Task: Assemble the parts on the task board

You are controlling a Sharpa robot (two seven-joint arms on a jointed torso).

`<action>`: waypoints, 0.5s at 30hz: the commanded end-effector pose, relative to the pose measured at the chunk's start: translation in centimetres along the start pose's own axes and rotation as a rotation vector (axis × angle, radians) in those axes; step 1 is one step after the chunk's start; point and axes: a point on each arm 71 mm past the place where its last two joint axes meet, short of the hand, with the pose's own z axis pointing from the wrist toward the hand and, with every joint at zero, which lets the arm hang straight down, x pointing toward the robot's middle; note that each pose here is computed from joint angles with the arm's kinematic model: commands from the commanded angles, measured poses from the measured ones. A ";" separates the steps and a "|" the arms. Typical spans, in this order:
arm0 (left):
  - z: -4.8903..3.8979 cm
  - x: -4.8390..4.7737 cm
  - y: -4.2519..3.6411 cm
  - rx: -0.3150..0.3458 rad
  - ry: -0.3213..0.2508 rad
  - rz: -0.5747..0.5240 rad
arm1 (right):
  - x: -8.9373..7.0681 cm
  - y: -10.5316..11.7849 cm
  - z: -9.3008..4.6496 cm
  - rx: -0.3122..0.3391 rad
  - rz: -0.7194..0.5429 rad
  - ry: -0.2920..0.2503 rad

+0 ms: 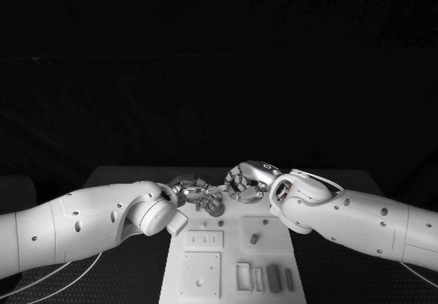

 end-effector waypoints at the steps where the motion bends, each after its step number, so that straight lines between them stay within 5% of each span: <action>1: 0.05 0.52 -0.24 0.003 0.019 -0.008 | 0.1 0.4 0.2 -0.003 -0.022 0.003; 15: 0.21 0.67 -0.42 0.016 0.022 -0.023 | 0.8 1.1 0.6 -0.020 -0.022 0.021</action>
